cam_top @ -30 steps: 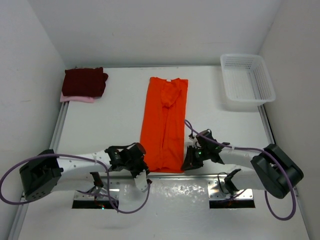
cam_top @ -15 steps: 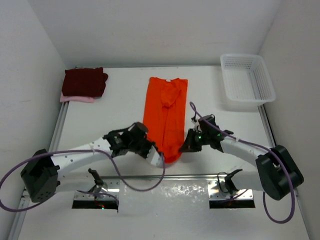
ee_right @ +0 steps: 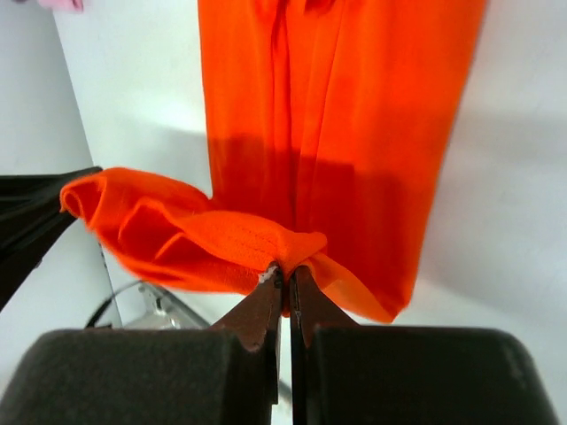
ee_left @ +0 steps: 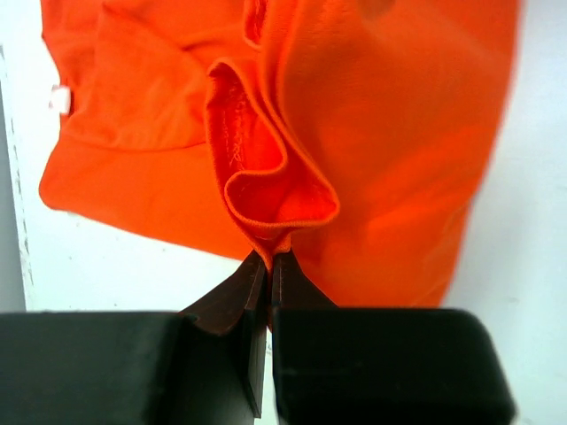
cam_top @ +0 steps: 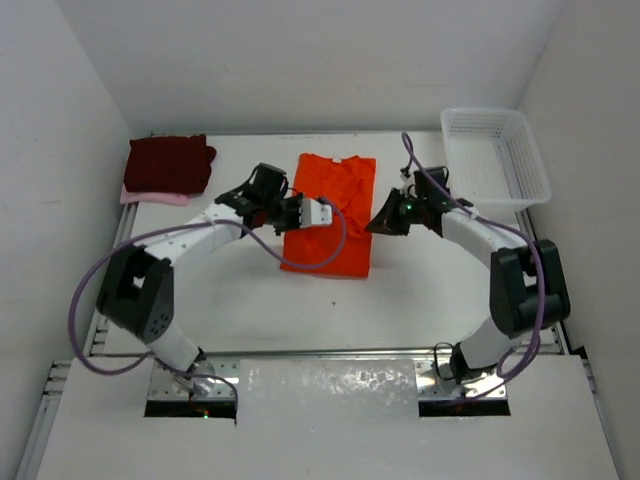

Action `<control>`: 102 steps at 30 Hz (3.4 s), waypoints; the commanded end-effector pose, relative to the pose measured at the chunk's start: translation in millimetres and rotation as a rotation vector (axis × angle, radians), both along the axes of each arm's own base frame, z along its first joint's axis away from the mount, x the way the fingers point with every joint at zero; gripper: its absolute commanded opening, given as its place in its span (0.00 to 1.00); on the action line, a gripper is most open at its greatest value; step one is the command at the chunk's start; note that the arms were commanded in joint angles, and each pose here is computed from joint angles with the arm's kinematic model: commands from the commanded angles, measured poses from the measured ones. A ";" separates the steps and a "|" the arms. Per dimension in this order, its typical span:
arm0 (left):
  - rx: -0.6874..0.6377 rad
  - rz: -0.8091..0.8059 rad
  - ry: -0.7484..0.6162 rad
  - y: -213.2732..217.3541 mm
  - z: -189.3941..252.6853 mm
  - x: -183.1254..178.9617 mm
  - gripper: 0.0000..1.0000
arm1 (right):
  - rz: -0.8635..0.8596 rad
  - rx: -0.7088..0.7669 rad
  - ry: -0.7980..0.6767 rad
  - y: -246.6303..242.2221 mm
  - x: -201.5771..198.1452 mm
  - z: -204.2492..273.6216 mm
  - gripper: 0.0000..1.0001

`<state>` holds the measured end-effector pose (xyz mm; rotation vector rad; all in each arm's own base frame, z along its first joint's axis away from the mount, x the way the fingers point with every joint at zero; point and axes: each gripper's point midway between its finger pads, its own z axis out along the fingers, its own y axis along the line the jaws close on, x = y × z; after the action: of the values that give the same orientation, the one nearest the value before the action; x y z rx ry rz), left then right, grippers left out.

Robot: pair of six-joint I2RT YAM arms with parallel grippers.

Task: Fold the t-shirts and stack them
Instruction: Fold the folded rectangular tshirt in 1/3 of the way

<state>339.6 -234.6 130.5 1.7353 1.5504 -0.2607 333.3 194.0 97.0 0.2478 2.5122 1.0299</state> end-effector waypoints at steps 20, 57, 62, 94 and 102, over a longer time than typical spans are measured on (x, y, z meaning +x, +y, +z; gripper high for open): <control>-0.028 0.089 0.022 4.9 -50.3 100.4 0.09 | -0.062 -0.071 0.049 -20.9 107.4 -45.3 0.00; -0.048 0.245 0.353 -7.0 -78.2 85.3 0.26 | 0.092 -0.145 -0.123 10.1 131.9 -75.8 0.00; -0.060 0.453 0.292 28.8 -92.0 128.1 0.25 | 0.067 -0.149 -0.106 -1.8 131.8 -87.0 0.00; 0.344 -0.040 0.350 19.0 -102.4 -31.0 0.51 | 0.064 -0.232 0.073 -63.7 24.3 -56.0 0.63; 0.405 0.075 0.234 28.3 -129.7 -11.4 0.51 | 0.039 -0.159 0.152 -42.6 -5.0 -92.0 0.63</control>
<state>302.1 -206.8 5.0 2.0568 1.9732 -0.2713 308.9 147.1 2.8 0.2011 2.8205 0.8143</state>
